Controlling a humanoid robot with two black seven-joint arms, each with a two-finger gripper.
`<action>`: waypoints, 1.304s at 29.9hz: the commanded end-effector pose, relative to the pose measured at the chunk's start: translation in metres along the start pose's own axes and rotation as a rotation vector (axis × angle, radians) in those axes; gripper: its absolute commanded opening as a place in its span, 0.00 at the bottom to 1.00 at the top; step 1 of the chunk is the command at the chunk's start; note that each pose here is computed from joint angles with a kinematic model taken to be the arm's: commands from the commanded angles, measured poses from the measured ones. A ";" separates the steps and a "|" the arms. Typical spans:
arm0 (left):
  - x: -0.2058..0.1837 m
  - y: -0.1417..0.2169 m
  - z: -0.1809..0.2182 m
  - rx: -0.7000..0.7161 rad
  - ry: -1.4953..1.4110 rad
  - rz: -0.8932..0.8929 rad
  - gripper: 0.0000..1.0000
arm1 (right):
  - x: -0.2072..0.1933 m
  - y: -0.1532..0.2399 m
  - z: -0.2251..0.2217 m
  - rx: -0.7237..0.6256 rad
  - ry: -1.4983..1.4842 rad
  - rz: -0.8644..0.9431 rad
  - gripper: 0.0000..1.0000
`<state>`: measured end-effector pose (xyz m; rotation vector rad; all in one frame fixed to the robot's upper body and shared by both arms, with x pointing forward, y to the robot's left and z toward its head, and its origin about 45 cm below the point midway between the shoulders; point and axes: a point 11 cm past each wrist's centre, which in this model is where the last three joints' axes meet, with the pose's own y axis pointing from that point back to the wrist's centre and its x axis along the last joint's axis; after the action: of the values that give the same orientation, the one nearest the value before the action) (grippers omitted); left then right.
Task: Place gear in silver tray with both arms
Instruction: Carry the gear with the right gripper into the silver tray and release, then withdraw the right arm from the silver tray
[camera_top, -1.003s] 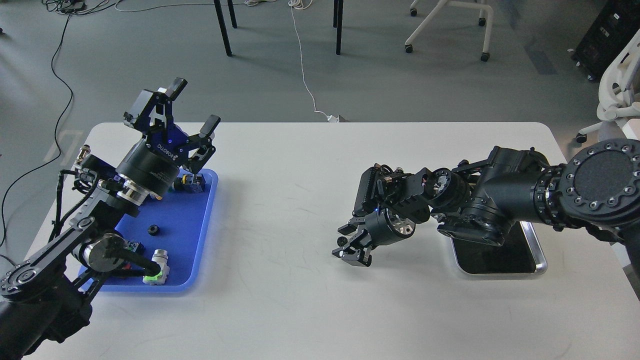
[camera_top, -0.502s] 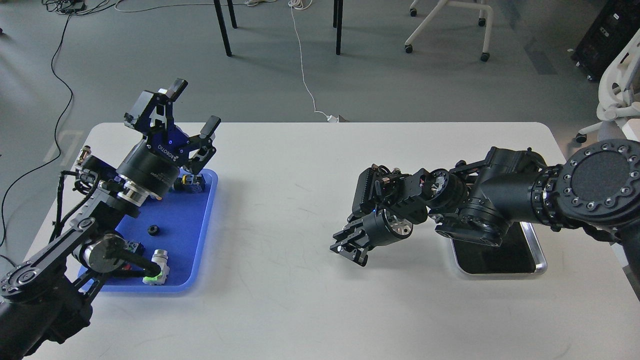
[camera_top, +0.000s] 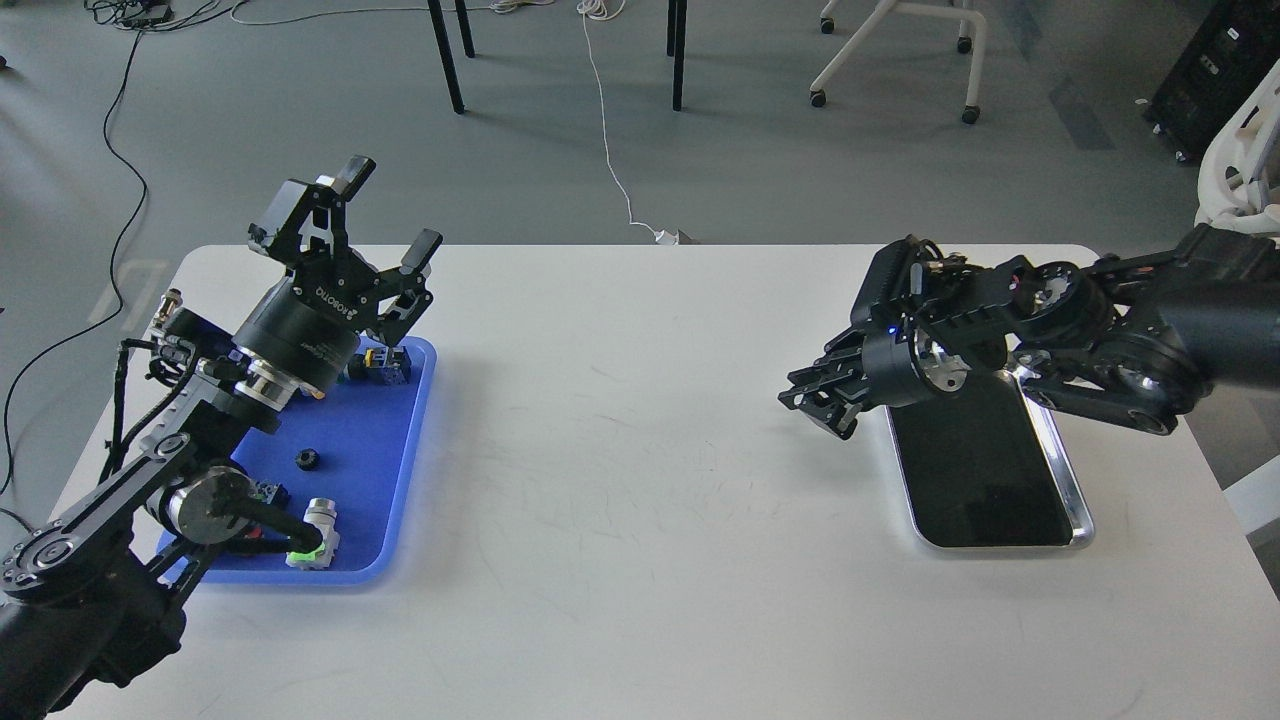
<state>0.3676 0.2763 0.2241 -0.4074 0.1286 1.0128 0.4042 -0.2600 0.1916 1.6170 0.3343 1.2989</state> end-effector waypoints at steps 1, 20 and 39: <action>-0.003 -0.001 -0.002 -0.001 0.008 -0.002 0.98 | -0.046 0.038 0.029 -0.088 -0.016 -0.064 0.13; -0.008 -0.004 -0.006 -0.008 0.027 -0.009 0.98 | -0.118 0.037 0.047 -0.180 -0.099 -0.159 0.31; -0.001 0.002 -0.003 0.030 -0.027 -0.023 0.98 | -0.004 0.017 0.020 -0.034 -0.757 0.529 0.97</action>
<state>0.3662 0.2720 0.2213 -0.3956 0.1293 1.0006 0.4120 -0.3059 0.1967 1.8933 -0.3258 1.0757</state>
